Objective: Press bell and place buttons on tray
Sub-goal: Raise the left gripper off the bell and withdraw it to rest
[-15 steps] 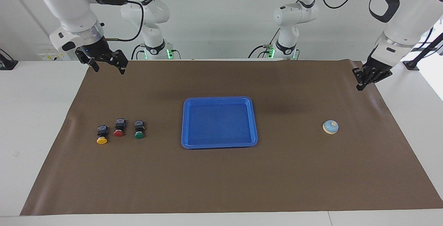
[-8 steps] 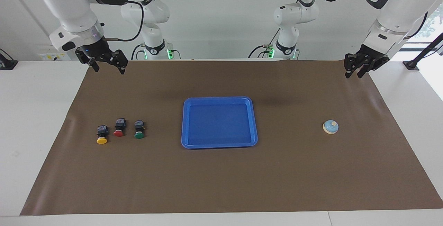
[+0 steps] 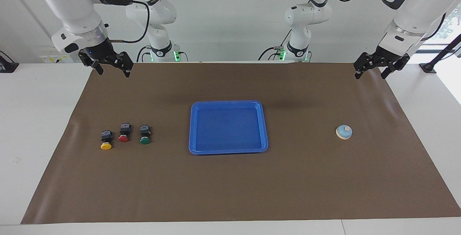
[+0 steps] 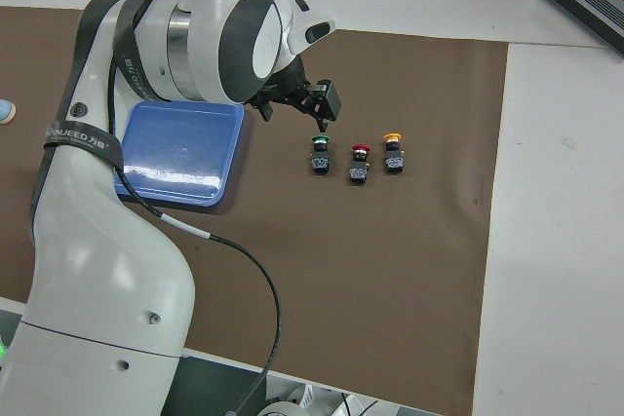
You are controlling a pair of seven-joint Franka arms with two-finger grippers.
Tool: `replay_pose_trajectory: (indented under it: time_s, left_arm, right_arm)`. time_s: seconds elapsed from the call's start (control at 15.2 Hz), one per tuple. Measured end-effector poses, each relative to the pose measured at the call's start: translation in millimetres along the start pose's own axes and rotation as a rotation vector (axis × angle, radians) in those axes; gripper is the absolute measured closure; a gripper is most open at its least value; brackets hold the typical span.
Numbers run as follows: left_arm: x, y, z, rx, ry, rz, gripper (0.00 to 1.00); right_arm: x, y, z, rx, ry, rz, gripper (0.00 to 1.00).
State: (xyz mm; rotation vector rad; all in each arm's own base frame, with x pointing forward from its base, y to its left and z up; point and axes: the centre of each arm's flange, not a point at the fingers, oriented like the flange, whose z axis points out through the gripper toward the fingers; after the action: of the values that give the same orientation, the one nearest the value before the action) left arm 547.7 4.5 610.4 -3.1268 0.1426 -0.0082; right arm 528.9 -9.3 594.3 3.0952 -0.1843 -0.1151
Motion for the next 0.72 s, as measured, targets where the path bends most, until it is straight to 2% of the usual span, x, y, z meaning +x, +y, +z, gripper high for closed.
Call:
replay_pose_trajectory:
  time_s: [0.39, 0.72]
  left_arm:
    - [0, 0, 0, 0.000, 0.000, 0.000, 0.00]
    - [0, 0, 0, 0.000, 0.000, 0.000, 0.00]
  right_arm:
    - [0, 1, 0, 0.000, 0.000, 0.003, 0.00]
    - [-1, 34, 2, 0.003, -0.026, 0.069, 0.00]
